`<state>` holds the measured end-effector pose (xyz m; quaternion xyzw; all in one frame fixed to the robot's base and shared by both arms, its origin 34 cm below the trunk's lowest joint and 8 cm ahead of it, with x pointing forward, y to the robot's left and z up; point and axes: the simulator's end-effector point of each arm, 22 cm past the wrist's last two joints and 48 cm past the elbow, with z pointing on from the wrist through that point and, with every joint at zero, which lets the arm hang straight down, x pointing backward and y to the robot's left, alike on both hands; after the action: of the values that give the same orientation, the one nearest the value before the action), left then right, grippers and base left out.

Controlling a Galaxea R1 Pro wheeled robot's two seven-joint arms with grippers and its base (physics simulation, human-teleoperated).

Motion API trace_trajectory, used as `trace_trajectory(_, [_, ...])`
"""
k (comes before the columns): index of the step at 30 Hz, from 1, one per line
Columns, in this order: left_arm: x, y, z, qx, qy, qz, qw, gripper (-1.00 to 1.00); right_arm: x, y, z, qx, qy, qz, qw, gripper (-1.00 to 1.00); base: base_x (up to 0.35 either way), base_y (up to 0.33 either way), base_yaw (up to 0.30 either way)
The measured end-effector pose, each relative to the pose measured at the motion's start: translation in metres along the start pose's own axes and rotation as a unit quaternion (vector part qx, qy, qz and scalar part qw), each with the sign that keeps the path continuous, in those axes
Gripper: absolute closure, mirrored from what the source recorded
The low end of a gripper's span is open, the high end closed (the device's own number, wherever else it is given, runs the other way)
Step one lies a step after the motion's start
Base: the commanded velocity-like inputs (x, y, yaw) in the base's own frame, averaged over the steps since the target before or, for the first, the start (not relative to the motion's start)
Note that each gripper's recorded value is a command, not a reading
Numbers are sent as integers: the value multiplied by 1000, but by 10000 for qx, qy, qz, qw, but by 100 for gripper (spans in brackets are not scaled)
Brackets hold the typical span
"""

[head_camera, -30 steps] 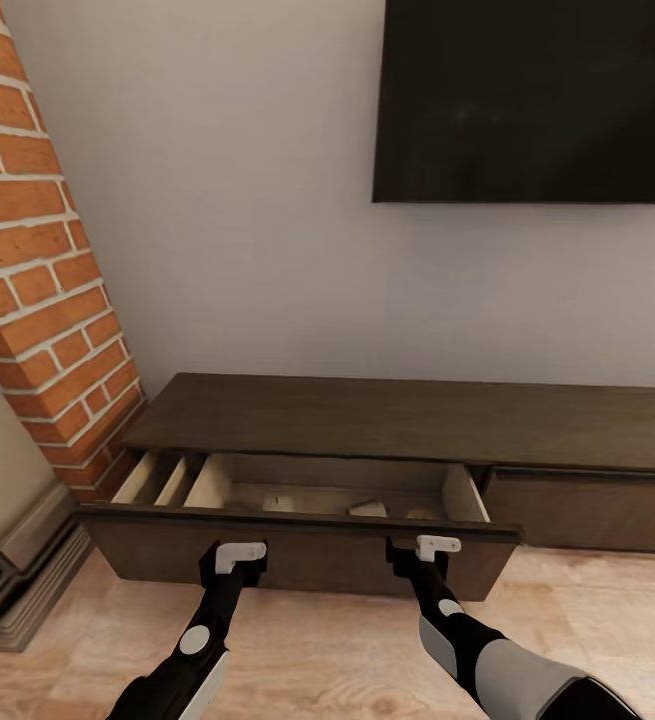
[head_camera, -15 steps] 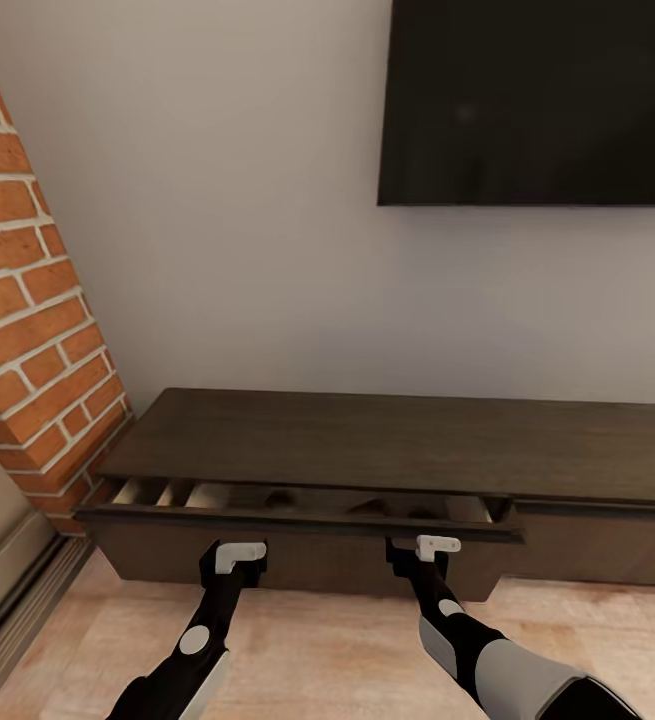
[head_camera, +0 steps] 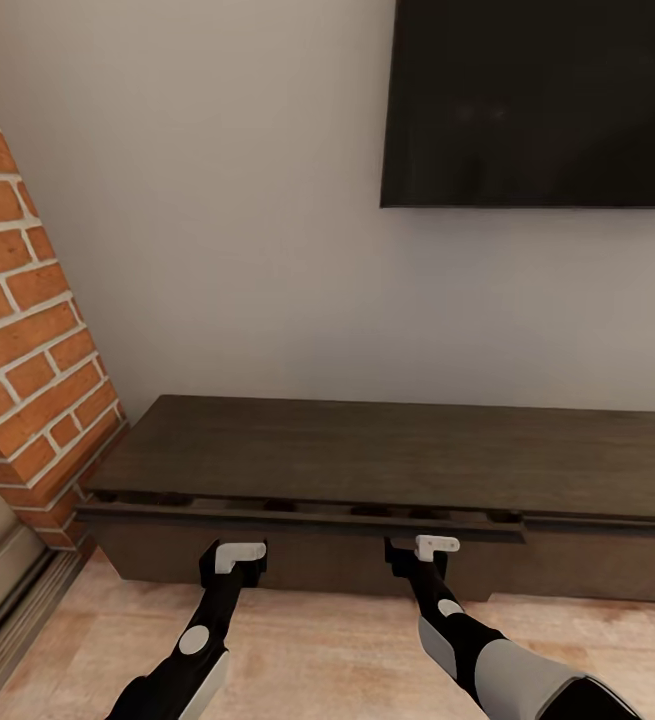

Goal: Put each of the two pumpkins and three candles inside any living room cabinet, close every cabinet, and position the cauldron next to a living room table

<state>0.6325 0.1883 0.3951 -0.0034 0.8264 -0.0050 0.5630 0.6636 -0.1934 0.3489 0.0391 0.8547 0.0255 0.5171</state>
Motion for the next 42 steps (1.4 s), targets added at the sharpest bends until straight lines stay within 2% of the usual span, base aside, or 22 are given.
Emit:
trace_trajectory(6, [0,0,0,2,-2,1,10000,-100,0,-2,0,45,0,59,10000,-100,144,30,0])
trace_trajectory(7, [0,0,0,2,-3,0,10000,-100,0,1,0,-12,-1,-18,10000,-100,76,9,0])
trace_trajectory(16, [0,0,0,0,-2,-2,10000,-100,0,0,0,-11,0,-20,10000,-100,29,1,0])
trace_trajectory(34, [1,1,0,-7,12,-16,10000,-100,1,1,0,-14,10,-19,10000,-100,-296,0,0])
trace_trajectory(42, [4,7,1,-37,82,-15,10000,-100,5,1,1,-1,133,-31,9999,-100,-302,0,0])
